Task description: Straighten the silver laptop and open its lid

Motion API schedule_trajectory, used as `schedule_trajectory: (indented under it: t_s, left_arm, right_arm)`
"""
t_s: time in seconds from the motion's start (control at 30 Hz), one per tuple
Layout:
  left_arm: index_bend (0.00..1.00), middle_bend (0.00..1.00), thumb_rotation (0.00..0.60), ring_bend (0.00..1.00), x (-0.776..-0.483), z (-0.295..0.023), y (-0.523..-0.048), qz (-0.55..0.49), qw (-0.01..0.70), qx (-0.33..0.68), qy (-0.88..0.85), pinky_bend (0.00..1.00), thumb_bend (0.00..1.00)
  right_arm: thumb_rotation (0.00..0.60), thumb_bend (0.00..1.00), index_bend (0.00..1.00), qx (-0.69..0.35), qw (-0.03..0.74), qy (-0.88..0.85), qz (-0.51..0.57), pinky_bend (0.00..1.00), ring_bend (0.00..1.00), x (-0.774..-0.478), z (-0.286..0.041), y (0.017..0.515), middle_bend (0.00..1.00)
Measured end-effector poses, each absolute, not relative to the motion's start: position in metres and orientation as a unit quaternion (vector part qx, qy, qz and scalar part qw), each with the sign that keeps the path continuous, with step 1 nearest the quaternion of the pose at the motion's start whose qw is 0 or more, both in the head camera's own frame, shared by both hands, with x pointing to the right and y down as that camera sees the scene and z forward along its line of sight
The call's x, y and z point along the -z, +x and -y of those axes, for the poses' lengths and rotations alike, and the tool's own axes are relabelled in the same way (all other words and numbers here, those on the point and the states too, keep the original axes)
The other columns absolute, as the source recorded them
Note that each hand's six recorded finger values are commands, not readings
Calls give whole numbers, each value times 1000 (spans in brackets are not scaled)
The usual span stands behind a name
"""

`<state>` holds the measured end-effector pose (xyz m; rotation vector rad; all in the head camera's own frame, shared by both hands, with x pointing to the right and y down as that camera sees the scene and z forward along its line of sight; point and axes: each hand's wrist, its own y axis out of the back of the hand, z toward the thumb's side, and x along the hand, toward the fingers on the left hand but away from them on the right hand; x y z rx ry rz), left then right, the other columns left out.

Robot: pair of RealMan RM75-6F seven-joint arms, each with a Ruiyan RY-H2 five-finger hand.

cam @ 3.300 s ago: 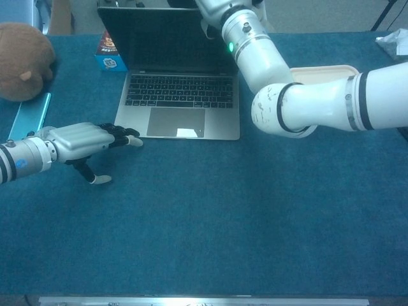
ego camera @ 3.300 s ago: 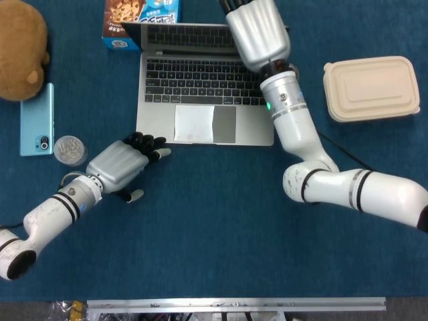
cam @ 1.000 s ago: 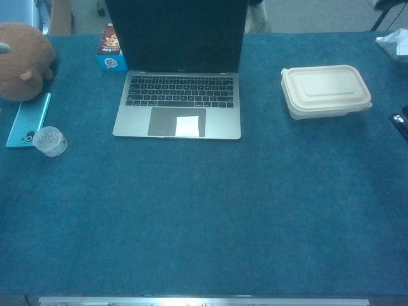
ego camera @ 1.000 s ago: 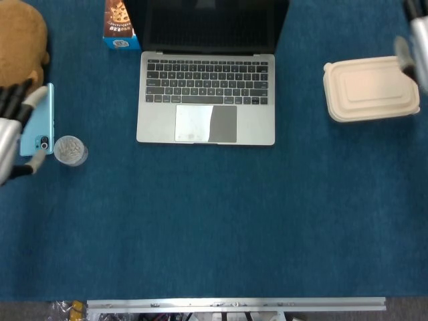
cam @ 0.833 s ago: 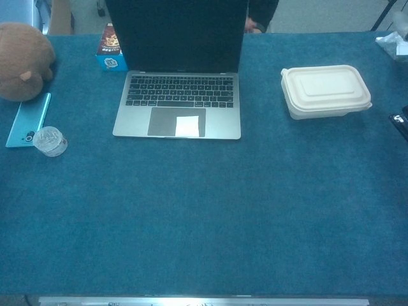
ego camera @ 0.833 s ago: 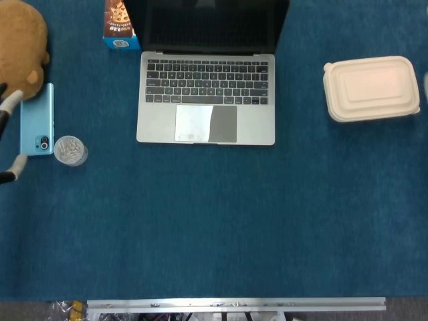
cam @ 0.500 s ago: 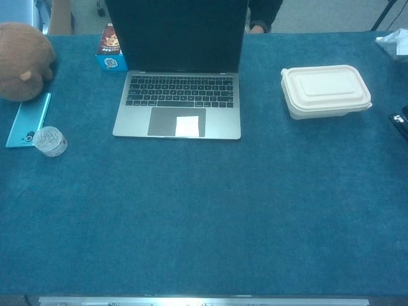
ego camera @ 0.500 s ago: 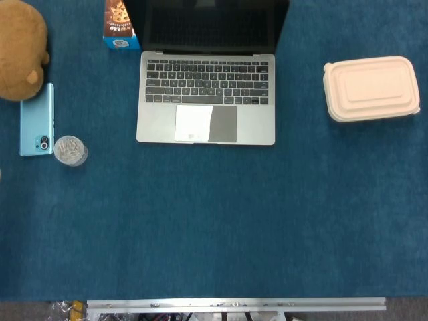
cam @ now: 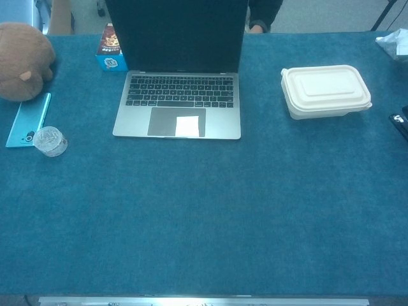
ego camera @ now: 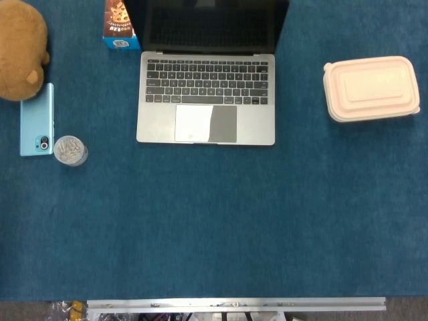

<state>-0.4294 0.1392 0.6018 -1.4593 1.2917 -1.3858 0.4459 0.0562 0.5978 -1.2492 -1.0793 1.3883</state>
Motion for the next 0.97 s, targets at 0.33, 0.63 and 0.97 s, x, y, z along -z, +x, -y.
schedule_trajectory:
  t_s: [0.33,0.63,0.97]
  left_arm:
    - [0,0,600,0,-606,-139,-432,-507,359,543,-564,0,314]
    - [0,0,600,0,-603,-143,-424,-506,362,536,-571,0,314]
    - [0,0,600,0,-599,-145,-424,-507,362,535,-571,0,314]
  right_arm:
    - [600,387,0,-578,452,-523,435,30,0,-611,-65,452,19]
    - [600,387,0,-553,451,-563,416,30,0,-622,-70,430,19]
    - [600,386,0,-513,466,-607,388,30,0,-624,-78,395,19]
